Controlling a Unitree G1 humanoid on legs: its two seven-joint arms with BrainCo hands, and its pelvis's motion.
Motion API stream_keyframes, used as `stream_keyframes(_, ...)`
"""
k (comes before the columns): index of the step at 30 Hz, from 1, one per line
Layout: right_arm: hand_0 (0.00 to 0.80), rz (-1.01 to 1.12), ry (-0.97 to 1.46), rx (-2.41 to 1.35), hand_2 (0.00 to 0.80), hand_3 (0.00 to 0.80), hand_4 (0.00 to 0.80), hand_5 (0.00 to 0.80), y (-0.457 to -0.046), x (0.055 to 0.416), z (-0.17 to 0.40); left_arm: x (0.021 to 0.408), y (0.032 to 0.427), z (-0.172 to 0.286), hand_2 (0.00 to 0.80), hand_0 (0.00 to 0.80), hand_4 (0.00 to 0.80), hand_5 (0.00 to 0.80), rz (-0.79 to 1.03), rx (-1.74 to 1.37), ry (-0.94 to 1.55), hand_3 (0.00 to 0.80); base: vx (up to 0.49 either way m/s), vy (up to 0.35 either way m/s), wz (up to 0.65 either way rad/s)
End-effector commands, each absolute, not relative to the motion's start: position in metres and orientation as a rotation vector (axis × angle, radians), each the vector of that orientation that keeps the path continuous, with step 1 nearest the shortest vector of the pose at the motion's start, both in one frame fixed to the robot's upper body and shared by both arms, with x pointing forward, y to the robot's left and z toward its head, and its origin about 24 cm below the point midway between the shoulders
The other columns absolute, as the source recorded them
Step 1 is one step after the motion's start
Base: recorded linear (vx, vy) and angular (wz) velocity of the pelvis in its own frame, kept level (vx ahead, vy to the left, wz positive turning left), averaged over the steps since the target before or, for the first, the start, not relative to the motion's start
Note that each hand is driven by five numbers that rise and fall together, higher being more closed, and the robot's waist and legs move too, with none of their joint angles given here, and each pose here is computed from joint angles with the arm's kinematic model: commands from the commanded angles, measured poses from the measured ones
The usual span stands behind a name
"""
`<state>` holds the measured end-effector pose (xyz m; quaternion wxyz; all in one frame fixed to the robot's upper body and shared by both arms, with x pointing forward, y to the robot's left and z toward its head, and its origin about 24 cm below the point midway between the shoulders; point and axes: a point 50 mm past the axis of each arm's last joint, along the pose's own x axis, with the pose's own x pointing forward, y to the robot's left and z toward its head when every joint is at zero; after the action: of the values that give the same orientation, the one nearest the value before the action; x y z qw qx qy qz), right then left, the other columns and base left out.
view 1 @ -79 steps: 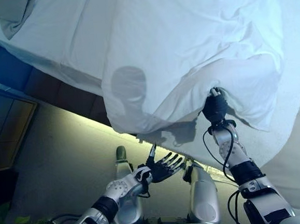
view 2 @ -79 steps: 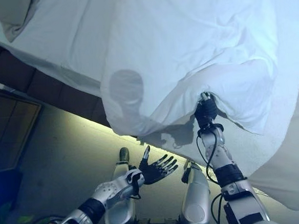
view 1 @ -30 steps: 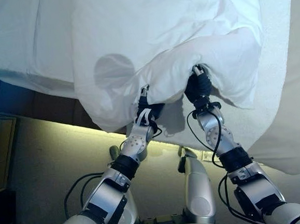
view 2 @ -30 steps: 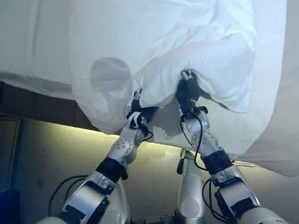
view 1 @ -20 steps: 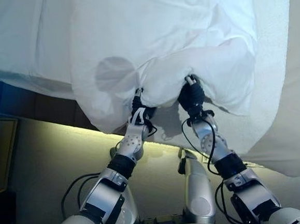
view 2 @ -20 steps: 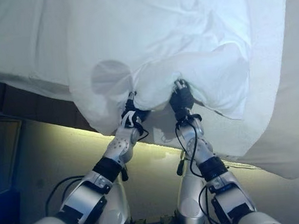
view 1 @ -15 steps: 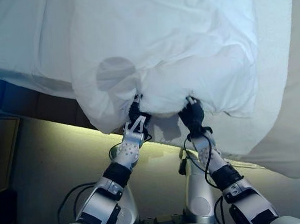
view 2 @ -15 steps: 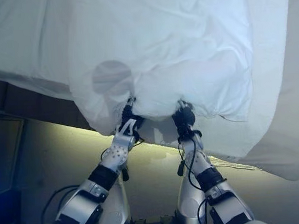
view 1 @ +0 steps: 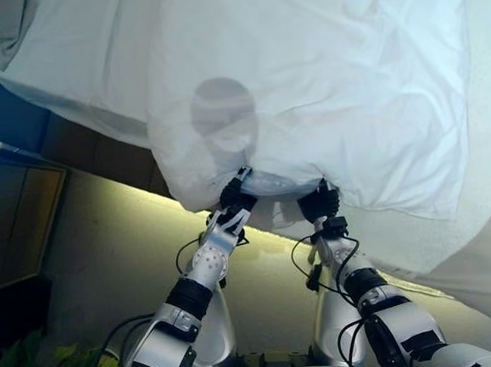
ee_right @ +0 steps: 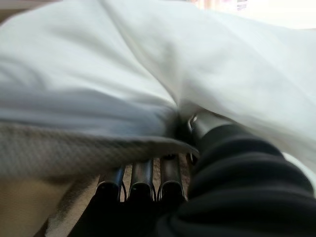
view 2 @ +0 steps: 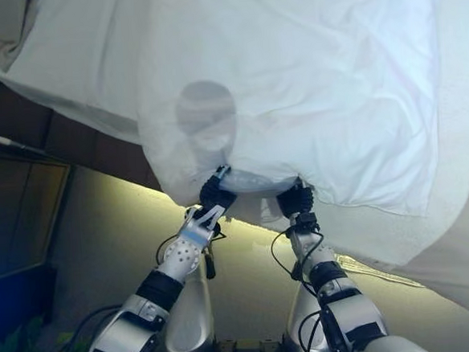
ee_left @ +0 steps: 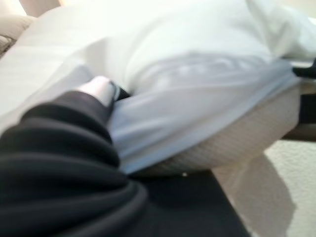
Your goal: Make the bed neatly
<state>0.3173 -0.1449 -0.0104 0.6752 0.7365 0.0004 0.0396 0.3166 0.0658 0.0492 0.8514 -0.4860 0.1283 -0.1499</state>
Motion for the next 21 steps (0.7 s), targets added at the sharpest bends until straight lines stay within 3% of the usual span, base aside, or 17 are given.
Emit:
stream_keyframes(1, 0.160, -0.405, -0.392, 1.672, 0.160, 0.160, 0.160, 0.160, -0.279, 0.278, -0.027, 0.327, 0.172, 0.091, 0.800, 0.800, 0.800, 0.800, -0.143, -1.066, -0.076, 0.800, 0.011, 0.018, 0.09)
stream_keyframes(2, 0.000, -0.424, -0.397, 1.669, 0.000, 0.000, 0.000, 0.000, -0.285, 0.276, -0.027, 0.325, 0.174, 0.090, 0.800, 0.800, 0.800, 0.800, -0.143, -1.075, -0.075, 0.800, 0.001, 0.047, 0.08)
stream_keyframes(9, 0.000, -0.519, -0.540, 1.684, 0.000, 0.000, 0.000, 0.000, -0.328, 0.262, -0.018, 0.318, 0.186, 0.088, 0.800, 0.800, 0.800, 0.800, -0.128, -1.136, -0.093, 0.800, 0.010, 0.041, 0.12)
stream_keyframes(21, 0.000, -0.641, -0.726, 1.669, 0.000, 0.000, 0.000, 0.000, -0.358, 0.235, -0.018, 0.312, 0.210, 0.089, 0.800, 0.800, 0.800, 0.800, -0.090, -1.144, -0.164, 0.800, 0.003, 0.040, 0.03)
